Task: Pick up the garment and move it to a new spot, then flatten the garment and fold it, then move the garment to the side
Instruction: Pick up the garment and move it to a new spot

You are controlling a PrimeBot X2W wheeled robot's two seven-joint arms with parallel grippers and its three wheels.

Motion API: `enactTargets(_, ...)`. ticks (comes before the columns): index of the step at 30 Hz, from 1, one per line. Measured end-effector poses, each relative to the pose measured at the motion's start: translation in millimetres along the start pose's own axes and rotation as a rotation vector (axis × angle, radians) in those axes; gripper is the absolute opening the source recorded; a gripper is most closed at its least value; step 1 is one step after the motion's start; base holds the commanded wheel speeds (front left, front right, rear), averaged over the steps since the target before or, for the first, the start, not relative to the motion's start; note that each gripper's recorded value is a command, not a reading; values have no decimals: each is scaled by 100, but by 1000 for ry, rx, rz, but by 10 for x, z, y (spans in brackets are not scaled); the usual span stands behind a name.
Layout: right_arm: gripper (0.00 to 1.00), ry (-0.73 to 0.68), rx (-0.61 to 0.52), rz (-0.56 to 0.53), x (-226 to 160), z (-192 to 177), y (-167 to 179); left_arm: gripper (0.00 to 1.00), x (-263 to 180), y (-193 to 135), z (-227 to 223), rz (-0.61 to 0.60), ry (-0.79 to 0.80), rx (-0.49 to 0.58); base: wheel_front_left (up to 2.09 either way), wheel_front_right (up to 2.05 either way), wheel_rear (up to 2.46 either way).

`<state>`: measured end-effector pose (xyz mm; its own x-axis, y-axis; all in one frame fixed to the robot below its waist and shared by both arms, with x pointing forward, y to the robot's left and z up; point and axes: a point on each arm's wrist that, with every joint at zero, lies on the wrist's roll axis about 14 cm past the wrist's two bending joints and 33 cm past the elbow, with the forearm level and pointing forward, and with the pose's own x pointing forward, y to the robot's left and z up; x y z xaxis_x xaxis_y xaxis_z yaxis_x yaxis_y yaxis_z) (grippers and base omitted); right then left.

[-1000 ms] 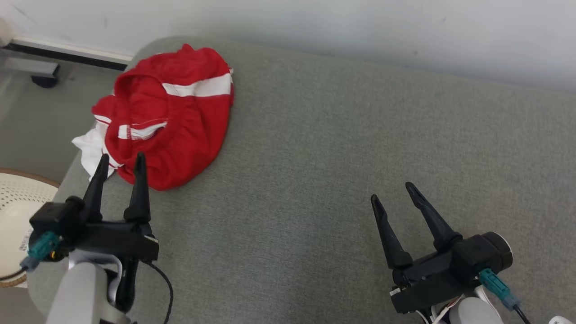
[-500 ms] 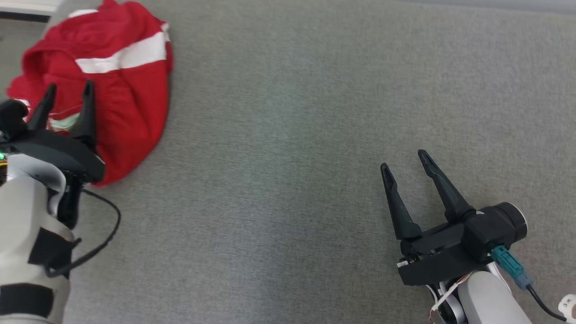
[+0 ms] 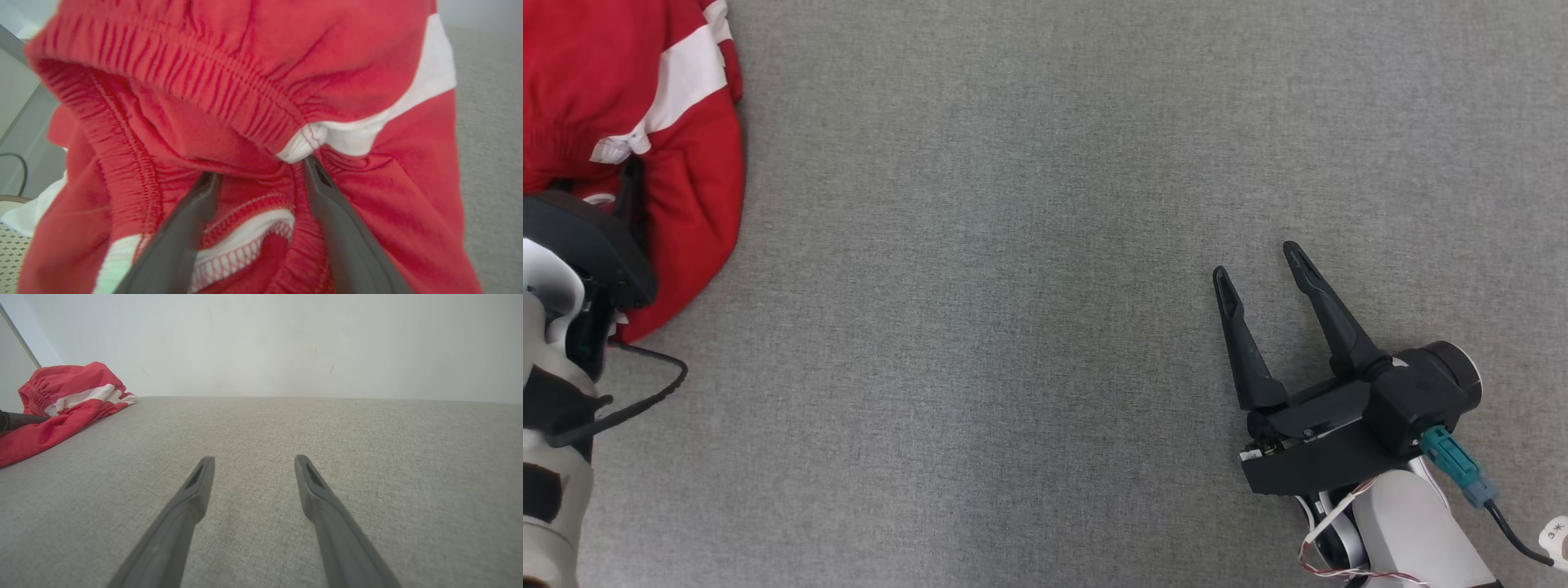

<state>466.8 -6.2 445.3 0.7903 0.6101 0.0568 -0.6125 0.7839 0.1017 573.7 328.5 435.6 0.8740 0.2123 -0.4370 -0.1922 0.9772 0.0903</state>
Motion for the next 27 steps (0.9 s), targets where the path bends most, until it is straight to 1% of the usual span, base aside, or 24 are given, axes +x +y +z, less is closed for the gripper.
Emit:
enactTargets(1, 100, 0, 0, -3, -4, 0, -8, 94, 8, -1, 2, 0, -1, 3, 0, 0, 0)
enactTargets(2, 100, 0, 1, -6, -6, 3, -11, 56, 11, -2, 2, -2, 1, 6, 0, 0, 0)
enactTargets(3, 100, -1, 1, -8, -8, 7, -13, 37, 10, -5, 0, -3, 1, 11, 0, 0, 0)
enactTargets(4, 100, -1, 1, -10, -9, 13, -14, 0, 7, -13, 1, -8, 0, 14, 0, 0, 0)
enactTargets(8, 100, -4, 1, -12, -11, 28, -8, 0, -10, -17, 17, -13, -9, 25, 0, 0, 0)
enactTargets(14, 100, -7, 2, -6, -29, 72, 51, 0, -83, 6, 254, -19, -117, 22, 0, 0, 0)
enactTargets(20, 100, -21, -4, -7, -65, 174, 88, 0, -248, 88, 628, -19, -291, 30, 0, 0, 0)
enactTargets(23, 100, -26, -4, -10, -105, 224, 120, 0, -378, 133, 872, -20, -396, 18, 0, 0, 0)
enactTargets(27, 100, -43, -10, -12, -143, 330, 159, 0, -586, 105, 1192, -41, -524, 10, 0, 0, 0)
